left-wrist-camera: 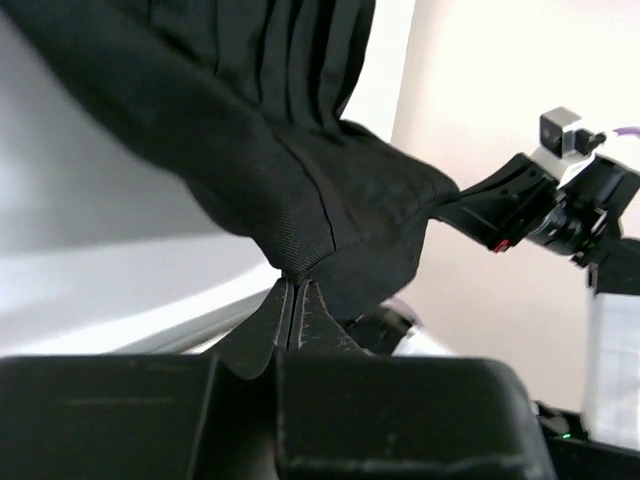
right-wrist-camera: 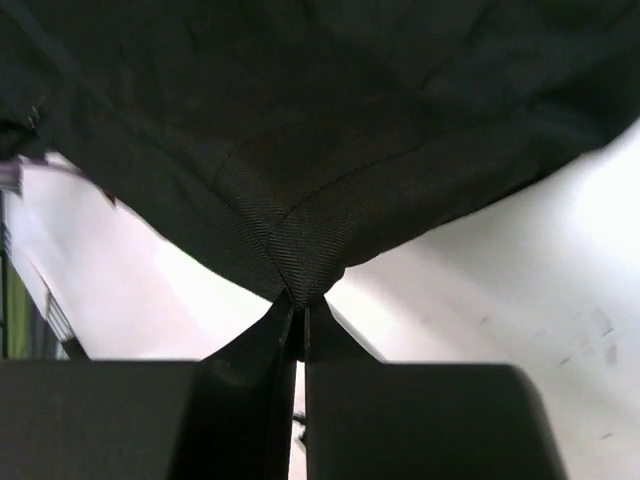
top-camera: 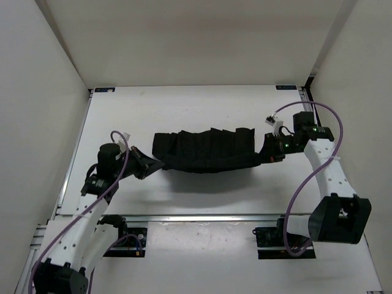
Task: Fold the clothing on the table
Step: Fold the skirt
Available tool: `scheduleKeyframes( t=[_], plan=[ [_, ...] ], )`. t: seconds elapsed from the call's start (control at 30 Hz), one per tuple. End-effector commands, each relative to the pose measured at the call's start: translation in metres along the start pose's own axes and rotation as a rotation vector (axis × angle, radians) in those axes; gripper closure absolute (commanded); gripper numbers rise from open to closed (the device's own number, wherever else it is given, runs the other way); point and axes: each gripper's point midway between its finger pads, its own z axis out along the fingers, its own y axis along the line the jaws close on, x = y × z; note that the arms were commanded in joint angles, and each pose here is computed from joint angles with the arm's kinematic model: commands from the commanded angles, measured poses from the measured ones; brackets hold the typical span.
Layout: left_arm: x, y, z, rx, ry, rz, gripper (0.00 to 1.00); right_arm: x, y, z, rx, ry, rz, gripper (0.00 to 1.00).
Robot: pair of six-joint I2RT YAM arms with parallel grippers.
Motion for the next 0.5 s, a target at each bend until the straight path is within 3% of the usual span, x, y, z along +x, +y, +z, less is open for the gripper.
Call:
scheduleKeyframes(
  t=[0.0,0.27,0.33,0.37,0.43,0.47],
  plan=[
    [-0.039,-0.052,0.016,0.133,-0.094,0.006,1.00,-0.052,0.001,-0.011,-0.038,-0.115,-0.031,1.00],
    [-0.101,-0.061,0.075,0.082,-0.123,-0.106,1.00,-0.131,-0.039,0.004,-0.167,-0.139,0.116,1.00],
    [-0.123,-0.049,0.098,0.036,-0.148,-0.140,1.00,-0.164,-0.063,0.010,-0.168,-0.168,0.165,1.00],
    [-0.139,-0.050,0.108,0.021,-0.169,-0.140,1.00,-0.192,-0.061,0.000,-0.163,-0.216,0.098,1.00],
    [-0.172,-0.051,0.127,0.034,-0.226,-0.167,1.00,-0.222,-0.094,0.021,-0.123,-0.217,0.116,0.99],
    [-0.189,-0.045,0.143,0.047,-0.252,-0.175,0.95,-0.253,-0.098,0.018,-0.061,-0.271,0.071,0.74]
  ],
)
